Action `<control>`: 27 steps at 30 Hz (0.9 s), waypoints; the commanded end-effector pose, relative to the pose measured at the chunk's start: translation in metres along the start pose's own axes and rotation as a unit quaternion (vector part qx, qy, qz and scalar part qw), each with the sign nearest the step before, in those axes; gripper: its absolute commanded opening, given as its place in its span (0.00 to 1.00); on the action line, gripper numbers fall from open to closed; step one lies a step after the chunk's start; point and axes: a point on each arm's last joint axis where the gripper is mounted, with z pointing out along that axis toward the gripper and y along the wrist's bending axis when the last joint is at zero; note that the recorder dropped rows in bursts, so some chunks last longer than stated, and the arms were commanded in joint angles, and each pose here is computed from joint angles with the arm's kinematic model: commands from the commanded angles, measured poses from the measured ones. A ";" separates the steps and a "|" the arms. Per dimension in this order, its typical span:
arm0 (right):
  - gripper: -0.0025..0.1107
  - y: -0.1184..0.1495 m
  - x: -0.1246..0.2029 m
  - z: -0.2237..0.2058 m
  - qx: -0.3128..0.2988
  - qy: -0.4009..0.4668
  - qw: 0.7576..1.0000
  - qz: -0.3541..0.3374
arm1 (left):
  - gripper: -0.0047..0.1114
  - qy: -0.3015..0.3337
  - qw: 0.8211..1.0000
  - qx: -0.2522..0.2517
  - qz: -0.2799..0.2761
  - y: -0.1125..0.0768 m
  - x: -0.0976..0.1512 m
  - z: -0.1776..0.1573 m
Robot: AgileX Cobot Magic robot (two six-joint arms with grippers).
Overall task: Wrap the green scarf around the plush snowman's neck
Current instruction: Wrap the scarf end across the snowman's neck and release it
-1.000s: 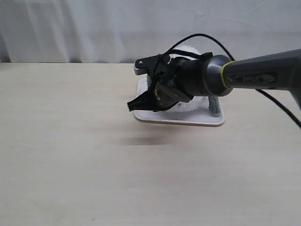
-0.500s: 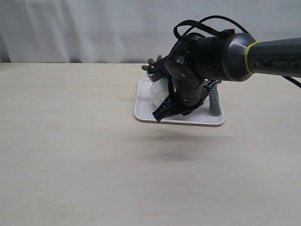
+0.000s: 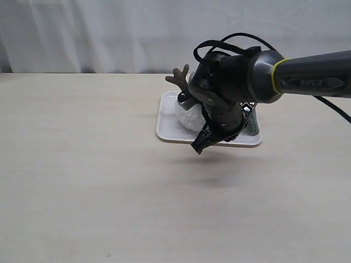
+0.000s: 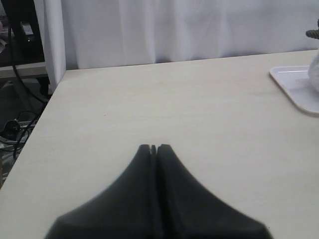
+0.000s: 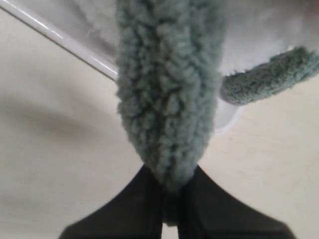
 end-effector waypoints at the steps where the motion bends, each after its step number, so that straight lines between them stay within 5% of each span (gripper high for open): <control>1: 0.06 0.001 0.000 0.006 0.017 0.002 1.000 -0.019 | 0.04 -0.007 1.000 -0.001 -0.001 0.000 -0.001 0.000; 18: 0.06 0.007 0.007 0.017 0.016 -0.016 0.999 -0.049 | 0.04 -0.006 1.000 -0.001 -0.002 0.000 -0.001 0.000; 27: 0.24 0.008 0.009 0.018 0.009 -0.010 0.998 -0.066 | 0.04 -0.006 1.000 -0.001 -0.002 0.000 -0.001 0.000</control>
